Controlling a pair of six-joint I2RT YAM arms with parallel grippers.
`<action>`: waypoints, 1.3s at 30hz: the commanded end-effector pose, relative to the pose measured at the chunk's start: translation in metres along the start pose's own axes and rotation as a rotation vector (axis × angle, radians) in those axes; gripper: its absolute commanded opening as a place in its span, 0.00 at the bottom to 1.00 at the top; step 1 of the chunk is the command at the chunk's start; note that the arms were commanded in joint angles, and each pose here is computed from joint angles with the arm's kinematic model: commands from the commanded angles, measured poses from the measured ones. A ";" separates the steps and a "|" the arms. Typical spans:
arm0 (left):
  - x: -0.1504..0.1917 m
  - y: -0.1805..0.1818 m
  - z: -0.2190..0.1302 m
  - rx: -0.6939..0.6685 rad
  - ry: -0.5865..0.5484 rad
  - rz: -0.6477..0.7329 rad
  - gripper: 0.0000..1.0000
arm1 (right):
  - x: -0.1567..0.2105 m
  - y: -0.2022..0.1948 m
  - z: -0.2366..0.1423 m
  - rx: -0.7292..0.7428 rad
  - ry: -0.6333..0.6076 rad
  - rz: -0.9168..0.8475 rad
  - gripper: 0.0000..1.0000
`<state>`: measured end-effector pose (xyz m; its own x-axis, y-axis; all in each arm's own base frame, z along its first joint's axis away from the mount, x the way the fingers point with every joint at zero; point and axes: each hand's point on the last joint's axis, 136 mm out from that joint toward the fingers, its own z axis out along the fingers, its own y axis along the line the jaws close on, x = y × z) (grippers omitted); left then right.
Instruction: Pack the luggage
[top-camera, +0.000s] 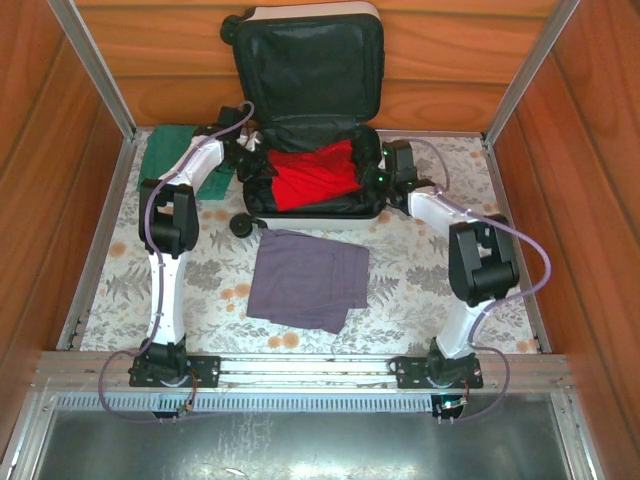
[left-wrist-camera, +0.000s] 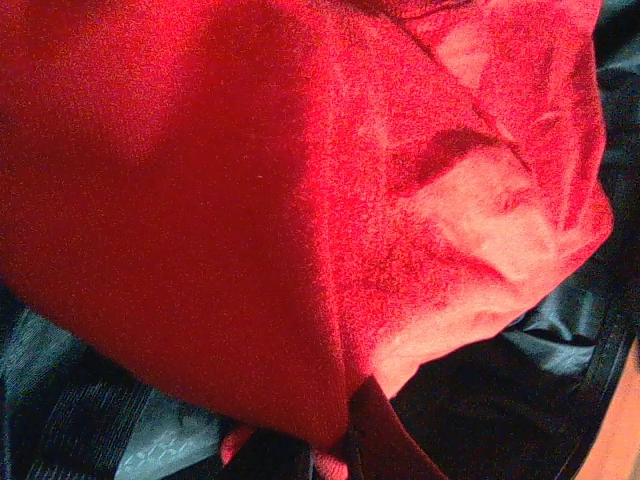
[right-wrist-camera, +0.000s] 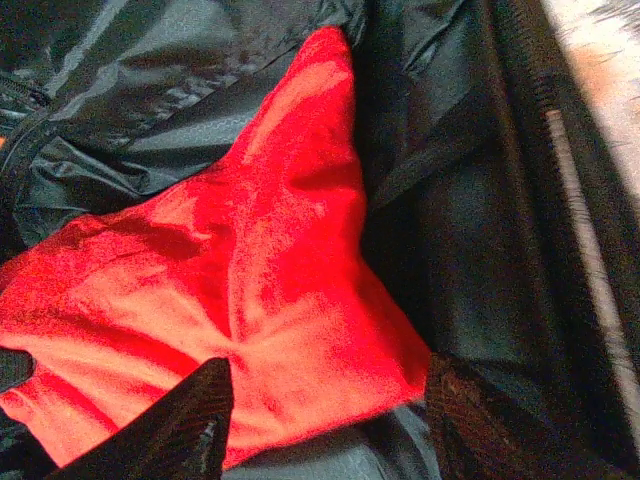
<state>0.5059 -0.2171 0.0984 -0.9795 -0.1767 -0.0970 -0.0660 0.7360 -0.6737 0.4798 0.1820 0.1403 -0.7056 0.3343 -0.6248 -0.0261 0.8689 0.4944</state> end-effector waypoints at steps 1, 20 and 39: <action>0.009 0.022 -0.005 -0.096 0.050 0.013 0.00 | -0.007 -0.012 -0.038 0.117 -0.016 -0.096 0.58; -0.002 -0.008 -0.049 -0.388 -0.066 0.322 0.75 | -0.002 0.044 -0.005 -0.071 0.249 -0.217 0.50; -0.030 -0.039 -0.073 -0.473 -0.311 0.248 0.65 | 0.051 0.018 0.055 0.134 0.472 -0.148 0.57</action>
<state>0.5211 -0.1949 0.1676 -0.8975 -0.0482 -0.4383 0.0413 0.9805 -0.1923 0.4899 0.2367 0.0962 -0.9258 0.0319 -0.3766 -0.1146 0.9258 0.3602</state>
